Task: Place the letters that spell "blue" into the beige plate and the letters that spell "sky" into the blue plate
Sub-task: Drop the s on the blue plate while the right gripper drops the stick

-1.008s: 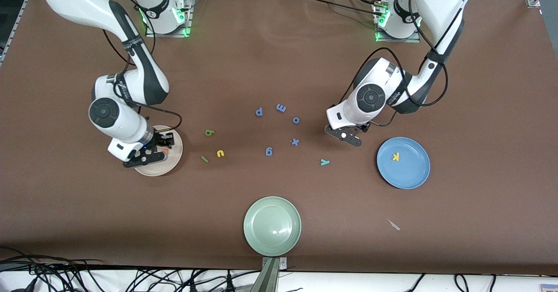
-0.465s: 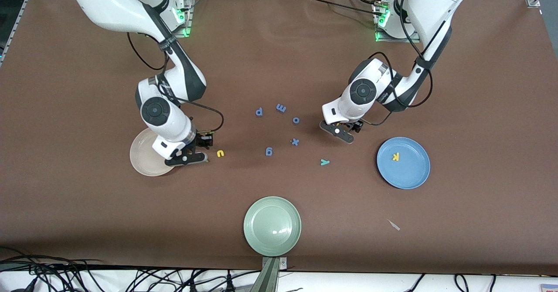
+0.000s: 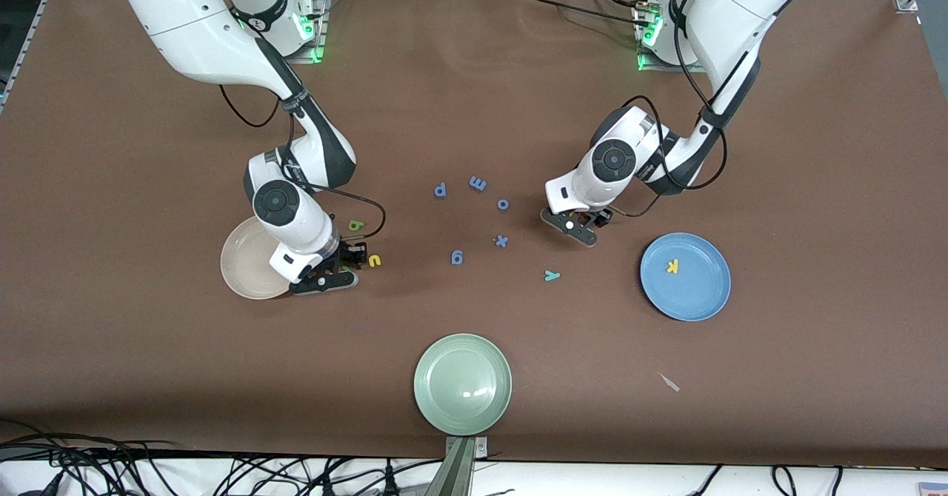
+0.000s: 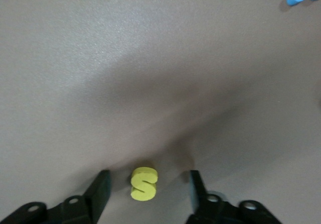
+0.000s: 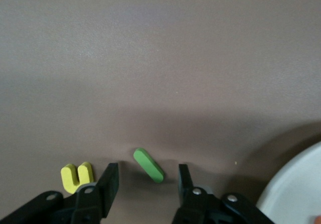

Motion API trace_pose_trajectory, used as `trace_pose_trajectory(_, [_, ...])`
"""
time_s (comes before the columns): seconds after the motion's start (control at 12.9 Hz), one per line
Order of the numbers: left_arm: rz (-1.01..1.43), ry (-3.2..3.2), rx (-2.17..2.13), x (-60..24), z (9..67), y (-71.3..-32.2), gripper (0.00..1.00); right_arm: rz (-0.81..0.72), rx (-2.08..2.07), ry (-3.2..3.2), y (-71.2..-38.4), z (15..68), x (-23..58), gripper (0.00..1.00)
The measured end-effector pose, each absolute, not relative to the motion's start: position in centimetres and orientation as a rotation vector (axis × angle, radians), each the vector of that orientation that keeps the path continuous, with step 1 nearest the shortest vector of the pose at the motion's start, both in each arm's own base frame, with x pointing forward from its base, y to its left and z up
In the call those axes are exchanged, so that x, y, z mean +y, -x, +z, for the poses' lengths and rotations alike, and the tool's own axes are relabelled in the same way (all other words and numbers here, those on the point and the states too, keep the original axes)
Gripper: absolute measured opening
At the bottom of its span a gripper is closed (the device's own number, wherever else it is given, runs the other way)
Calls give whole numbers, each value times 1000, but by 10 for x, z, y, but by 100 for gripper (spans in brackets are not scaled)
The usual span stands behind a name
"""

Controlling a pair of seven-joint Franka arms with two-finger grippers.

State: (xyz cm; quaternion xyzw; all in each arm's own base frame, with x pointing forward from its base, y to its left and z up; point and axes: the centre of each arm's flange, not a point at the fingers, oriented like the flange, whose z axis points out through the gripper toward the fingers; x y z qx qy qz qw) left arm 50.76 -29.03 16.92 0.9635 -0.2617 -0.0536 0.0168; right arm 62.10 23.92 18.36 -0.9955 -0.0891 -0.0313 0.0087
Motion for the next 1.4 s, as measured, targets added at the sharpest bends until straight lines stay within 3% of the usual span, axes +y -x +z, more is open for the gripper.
trace_pose_trajectory(0.08, [-162,-2996,-811,-289,170,-509,48,-98,-280,3110,-621,182,239,53])
trace_pose_trajectory(0.16, [-159,-2997,-809,-288,171,-510,39,-98,-280,3110,-621,182,239,46])
trace_pose_trajectory(0.23, [-154,-2997,-808,-288,173,-511,27,-97,-281,3111,-621,182,239,45])
trace_pose_trajectory(0.31, [-143,-2996,-812,-290,177,-512,23,-96,-281,3111,-621,181,239,35])
trace_pose_trajectory(0.47, [-125,-3003,-824,-289,191,-520,23,-97,-283,3113,-621,181,238,11])
trace_pose_trajectory(0.78, [-125,-3009,-979,-251,261,-573,23,-90,-312,3135,-629,203,231,9])
trace_pose_trajectory(1.09, [-136,-2928,-1163,-157,264,-610,23,-5,-506,3169,-631,273,178,9])
trace_pose_trajectory(1.32, [-154,-2907,-1183,-149,256,-611,50,67,-539,3193,-610,271,117,9])
trace_pose_trajectory(1.4, [-150,-2900,-1196,-158,257,-609,61,87,-533,3195,-601,263,111,15])
